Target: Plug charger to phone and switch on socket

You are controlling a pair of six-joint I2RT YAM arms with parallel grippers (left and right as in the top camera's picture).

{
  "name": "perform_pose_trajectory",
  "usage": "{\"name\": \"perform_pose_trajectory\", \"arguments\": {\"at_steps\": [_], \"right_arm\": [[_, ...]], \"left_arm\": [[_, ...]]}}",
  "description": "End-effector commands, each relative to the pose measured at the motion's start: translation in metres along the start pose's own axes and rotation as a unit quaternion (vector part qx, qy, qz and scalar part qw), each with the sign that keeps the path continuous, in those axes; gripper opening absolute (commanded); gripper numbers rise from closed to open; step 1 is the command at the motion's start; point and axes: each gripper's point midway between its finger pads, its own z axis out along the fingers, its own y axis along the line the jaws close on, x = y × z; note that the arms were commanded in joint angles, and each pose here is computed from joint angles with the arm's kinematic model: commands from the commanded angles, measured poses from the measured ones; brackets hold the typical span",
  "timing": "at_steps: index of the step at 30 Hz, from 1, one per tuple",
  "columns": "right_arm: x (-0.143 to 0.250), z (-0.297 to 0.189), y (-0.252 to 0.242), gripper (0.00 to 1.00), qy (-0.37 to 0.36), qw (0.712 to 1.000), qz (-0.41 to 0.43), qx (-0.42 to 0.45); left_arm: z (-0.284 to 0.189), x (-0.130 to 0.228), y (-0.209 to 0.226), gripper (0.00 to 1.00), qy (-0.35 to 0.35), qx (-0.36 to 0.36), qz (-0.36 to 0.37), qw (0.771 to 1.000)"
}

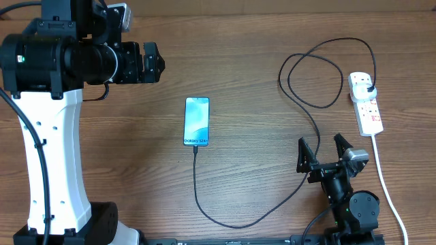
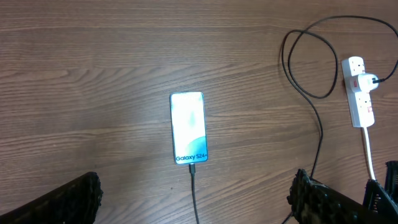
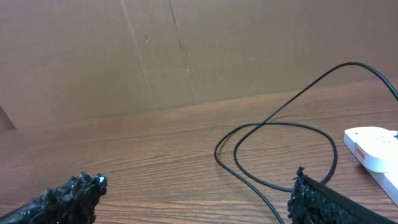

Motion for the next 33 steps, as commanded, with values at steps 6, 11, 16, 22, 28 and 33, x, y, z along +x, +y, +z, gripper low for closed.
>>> {"name": "perform_pose_trajectory", "arguments": {"at_steps": [6,11,16,22,28,33], "right_arm": [[0.002,0.0,0.001,1.0,0.0,1.0,0.003,-0.004],[0.002,0.0,0.001,1.0,0.0,1.0,0.003,-0.004],[0.002,0.0,0.001,1.0,0.0,1.0,0.003,-0.004],[0.002,0.0,0.001,1.0,0.0,1.0,0.003,-0.004],[0.002,0.0,0.001,1.0,0.0,1.0,0.003,-0.004],[0.002,0.0,0.001,1.0,0.0,1.0,0.003,-0.004]], "left_arm": [[-0.006,0.001,-0.006,1.0,-0.007,0.002,0.007,1.0],[-0.017,0.007,-0.008,1.0,-0.02,0.002,0.011,1.0],[-0.024,0.029,0.007,1.0,-0.027,-0.036,0.018,0.999],[-0.029,0.067,0.011,1.0,-0.044,-0.036,0.022,0.998],[-0.028,0.099,0.014,1.0,-0.087,-0.031,0.032,0.995],[-0.016,0.125,0.021,1.0,-0.135,-0.026,0.043,0.99]]}}
